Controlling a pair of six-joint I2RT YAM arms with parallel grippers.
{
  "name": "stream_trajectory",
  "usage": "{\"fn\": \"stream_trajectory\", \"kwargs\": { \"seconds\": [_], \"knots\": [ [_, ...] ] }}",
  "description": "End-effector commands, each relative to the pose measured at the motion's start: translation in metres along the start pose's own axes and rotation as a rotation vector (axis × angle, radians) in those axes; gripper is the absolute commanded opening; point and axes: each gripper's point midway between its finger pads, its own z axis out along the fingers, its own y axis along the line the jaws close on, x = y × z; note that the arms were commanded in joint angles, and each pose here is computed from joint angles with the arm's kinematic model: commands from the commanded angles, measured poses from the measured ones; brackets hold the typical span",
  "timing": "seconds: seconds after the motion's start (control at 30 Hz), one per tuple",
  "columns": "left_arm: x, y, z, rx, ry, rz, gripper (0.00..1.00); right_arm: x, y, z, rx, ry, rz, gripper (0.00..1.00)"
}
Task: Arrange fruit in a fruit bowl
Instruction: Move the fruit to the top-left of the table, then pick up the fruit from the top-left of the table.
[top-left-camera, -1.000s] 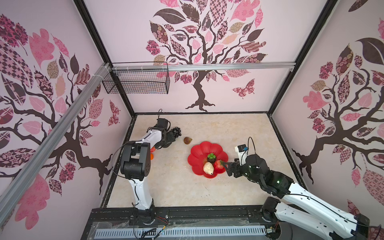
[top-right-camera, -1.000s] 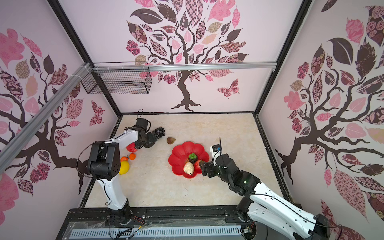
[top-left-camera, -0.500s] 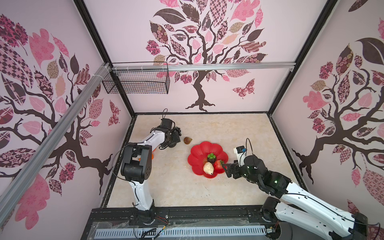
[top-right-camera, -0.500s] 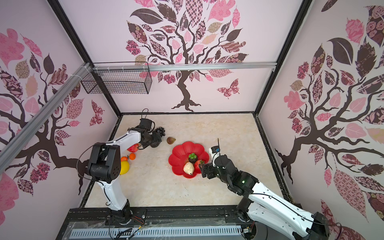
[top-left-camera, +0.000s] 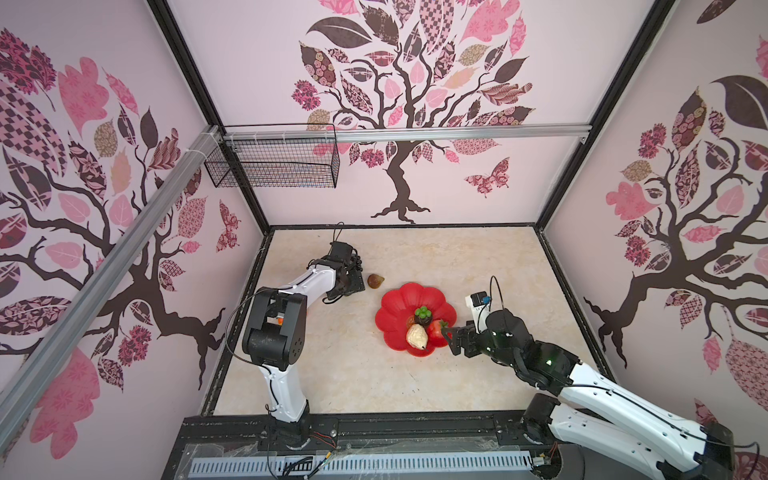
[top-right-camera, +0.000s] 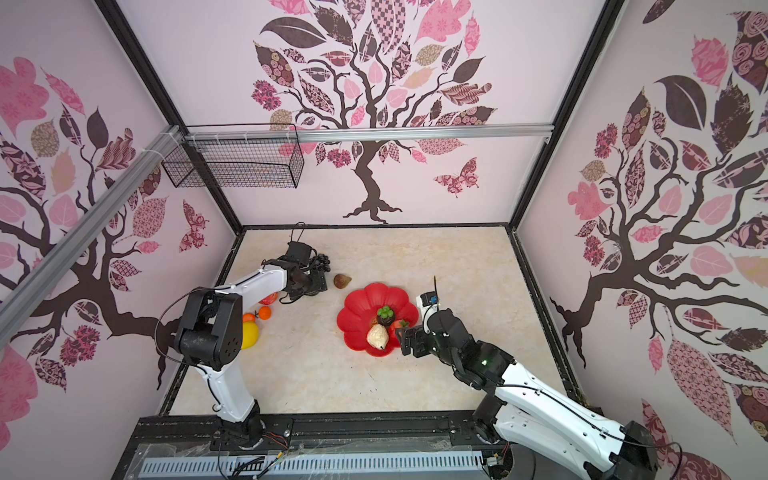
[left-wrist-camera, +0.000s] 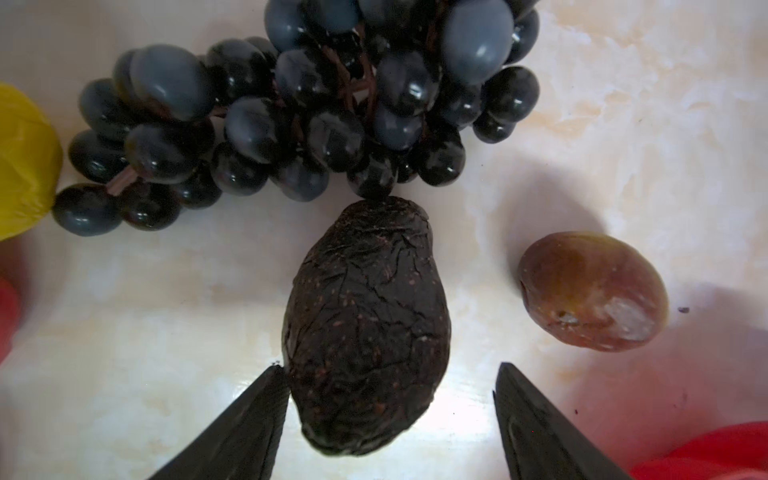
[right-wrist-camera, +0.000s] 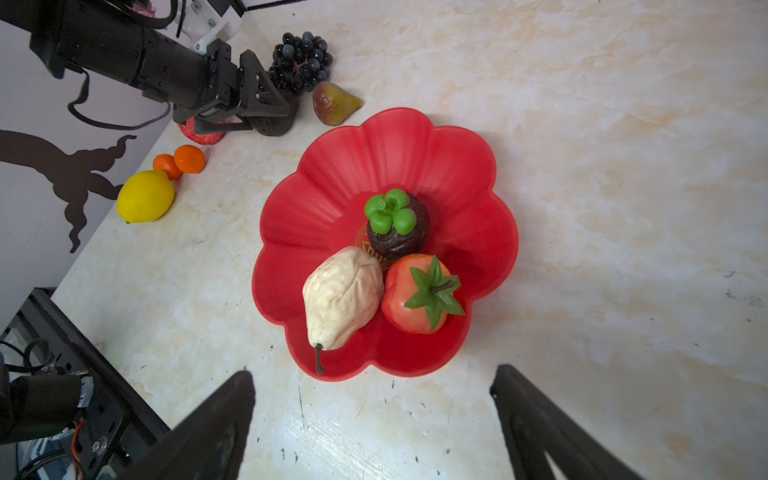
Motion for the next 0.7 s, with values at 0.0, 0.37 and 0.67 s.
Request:
{"fn": "stream_trajectory", "kwargs": {
  "seconds": [0.0, 0.37, 0.67],
  "knots": [
    [-0.005, 0.007, 0.009, -0.047, -0.005, 0.007, 0.79, -0.001, 0.002, -0.003, -0.004, -0.003, 0.002, 0.93],
    [-0.012, 0.009, 0.018, -0.08, -0.01, 0.011, 0.65, -0.002, 0.001, -0.005, 0.0, -0.007, 0.01, 0.93],
    [-0.018, 0.011, 0.021, -0.098, -0.027, 0.02, 0.71, 0.0, 0.002, -0.002, -0.008, 0.006, 0.011, 0.92]
  ]
}}
